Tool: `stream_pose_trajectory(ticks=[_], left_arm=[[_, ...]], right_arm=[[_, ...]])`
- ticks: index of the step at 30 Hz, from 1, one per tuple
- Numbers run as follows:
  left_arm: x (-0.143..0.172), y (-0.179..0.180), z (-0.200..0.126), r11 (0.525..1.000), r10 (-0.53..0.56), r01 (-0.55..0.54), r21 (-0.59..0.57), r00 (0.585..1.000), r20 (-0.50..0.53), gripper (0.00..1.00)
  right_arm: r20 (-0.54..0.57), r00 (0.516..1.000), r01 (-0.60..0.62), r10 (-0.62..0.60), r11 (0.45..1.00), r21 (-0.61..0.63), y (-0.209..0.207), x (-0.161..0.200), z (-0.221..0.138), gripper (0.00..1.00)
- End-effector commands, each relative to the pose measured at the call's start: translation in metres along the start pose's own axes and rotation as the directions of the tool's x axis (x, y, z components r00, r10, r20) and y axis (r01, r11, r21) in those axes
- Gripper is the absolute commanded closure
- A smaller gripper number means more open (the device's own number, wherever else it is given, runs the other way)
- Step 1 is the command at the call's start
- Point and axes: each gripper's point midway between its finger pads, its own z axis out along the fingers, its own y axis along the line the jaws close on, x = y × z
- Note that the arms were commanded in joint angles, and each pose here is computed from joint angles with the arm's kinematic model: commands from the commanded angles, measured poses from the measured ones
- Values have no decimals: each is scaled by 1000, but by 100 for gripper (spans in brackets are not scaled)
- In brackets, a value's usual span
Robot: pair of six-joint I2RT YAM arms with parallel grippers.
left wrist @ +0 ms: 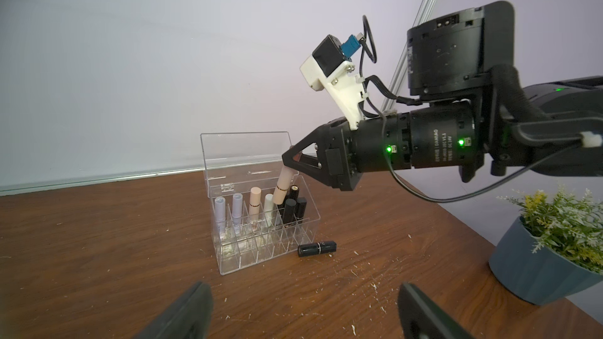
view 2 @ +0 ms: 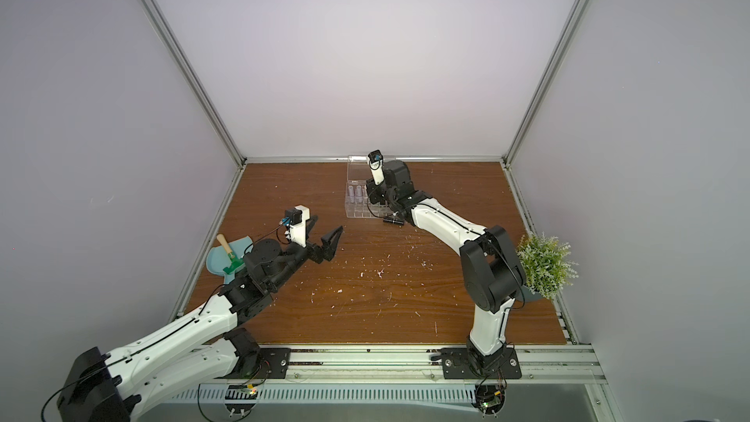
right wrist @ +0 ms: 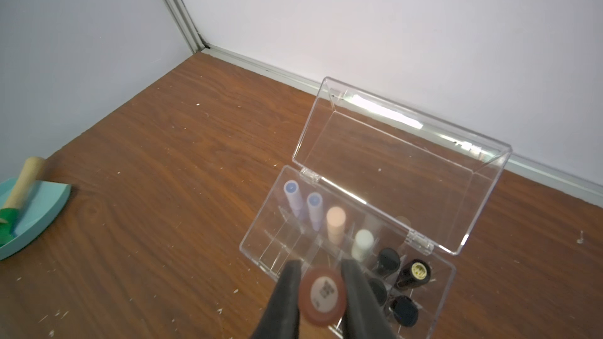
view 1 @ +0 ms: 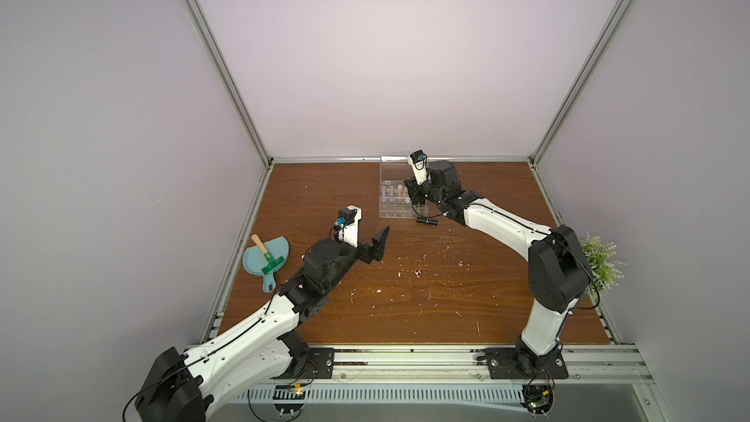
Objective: Arrange the lipsticks in the organizer
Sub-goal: Place the lipstick in the storage box.
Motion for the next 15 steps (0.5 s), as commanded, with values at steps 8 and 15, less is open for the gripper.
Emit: stream_pose_trajectory(ticks=[8, 15], left_arm=[[-1, 4, 3, 1000, -11, 11, -7, 1000, 22, 8], [0, 4, 4, 1000, -13, 13, -5, 1000, 17, 7]], right_arm=[[49, 998, 48, -51, 996, 73, -10, -7, 11, 89], [29, 998, 49, -51, 997, 63, -8, 5, 17, 89]])
